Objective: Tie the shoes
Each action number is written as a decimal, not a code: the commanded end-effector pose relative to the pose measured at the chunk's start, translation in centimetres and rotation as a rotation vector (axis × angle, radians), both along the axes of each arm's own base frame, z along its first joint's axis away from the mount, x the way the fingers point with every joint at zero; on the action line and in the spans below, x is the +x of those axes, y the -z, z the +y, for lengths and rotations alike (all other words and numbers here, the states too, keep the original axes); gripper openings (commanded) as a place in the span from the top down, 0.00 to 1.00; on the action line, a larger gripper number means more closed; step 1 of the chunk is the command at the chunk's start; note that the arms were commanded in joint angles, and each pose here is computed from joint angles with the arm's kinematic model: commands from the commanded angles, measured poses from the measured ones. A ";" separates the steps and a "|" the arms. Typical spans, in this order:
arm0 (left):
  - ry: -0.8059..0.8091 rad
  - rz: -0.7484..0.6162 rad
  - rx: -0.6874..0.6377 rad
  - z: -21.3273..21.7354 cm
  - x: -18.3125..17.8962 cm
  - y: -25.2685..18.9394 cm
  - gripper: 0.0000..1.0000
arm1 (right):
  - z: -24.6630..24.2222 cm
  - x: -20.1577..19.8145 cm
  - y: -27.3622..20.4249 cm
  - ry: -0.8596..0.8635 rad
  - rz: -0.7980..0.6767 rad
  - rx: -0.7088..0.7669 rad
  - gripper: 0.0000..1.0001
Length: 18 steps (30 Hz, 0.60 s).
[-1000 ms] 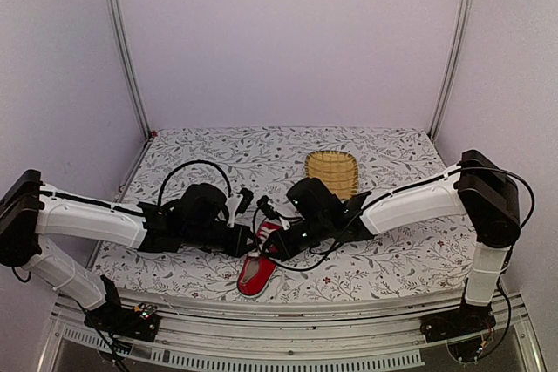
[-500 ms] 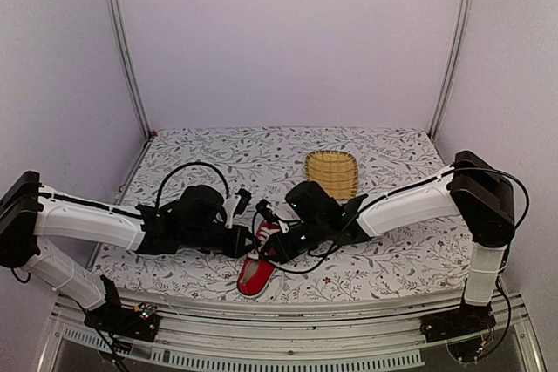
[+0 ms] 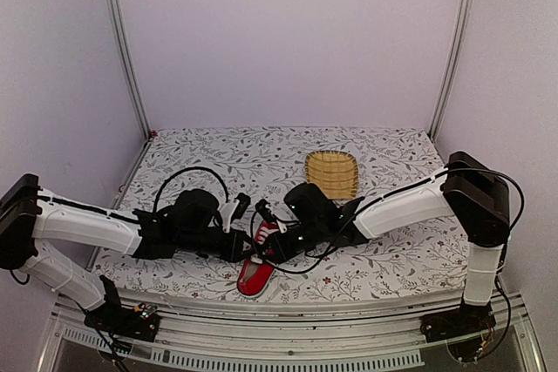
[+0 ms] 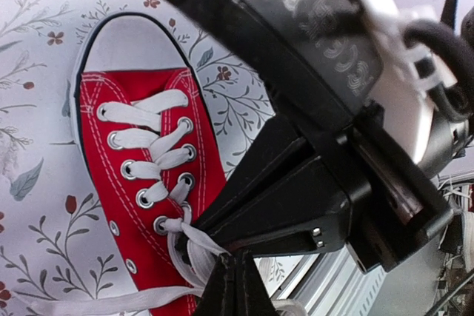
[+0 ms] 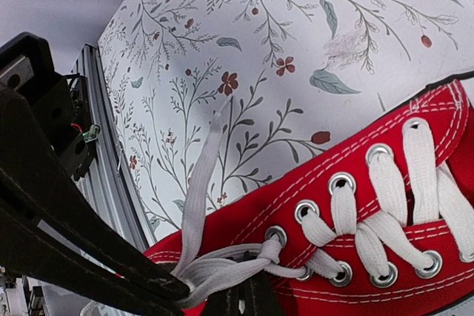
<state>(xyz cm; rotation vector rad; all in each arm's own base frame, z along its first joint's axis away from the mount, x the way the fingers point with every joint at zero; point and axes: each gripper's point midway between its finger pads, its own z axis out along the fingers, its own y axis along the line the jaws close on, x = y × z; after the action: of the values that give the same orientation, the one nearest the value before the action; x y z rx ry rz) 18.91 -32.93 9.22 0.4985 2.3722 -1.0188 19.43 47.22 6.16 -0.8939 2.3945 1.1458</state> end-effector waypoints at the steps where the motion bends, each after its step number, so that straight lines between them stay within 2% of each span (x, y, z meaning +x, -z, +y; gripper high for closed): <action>1: 0.020 0.002 -0.032 -0.6 -0.2 -0.3 1.00 | 1.0 0.8 -0.4 0.019 -0.027 0.034 0.98; 5: -0.008 -0.005 -0.026 -0.3 0.3 -0.4 1.00 | 1.0 0.5 -0.4 0.005 -0.024 0.040 0.98; 14: -0.093 -0.040 -0.022 1.6 2.0 -1.5 0.74 | 0.3 0.1 0.3 0.002 -0.017 0.025 0.98; 18: -0.135 -0.025 0.008 2.6 2.7 -0.8 0.68 | 0.3 0.1 0.2 0.004 -0.016 0.026 0.98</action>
<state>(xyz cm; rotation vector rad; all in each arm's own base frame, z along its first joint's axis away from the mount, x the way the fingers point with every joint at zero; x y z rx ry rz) 20.71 -31.80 10.68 0.4017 2.3321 -1.0009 19.63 47.60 6.53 -0.8886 2.3627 1.1659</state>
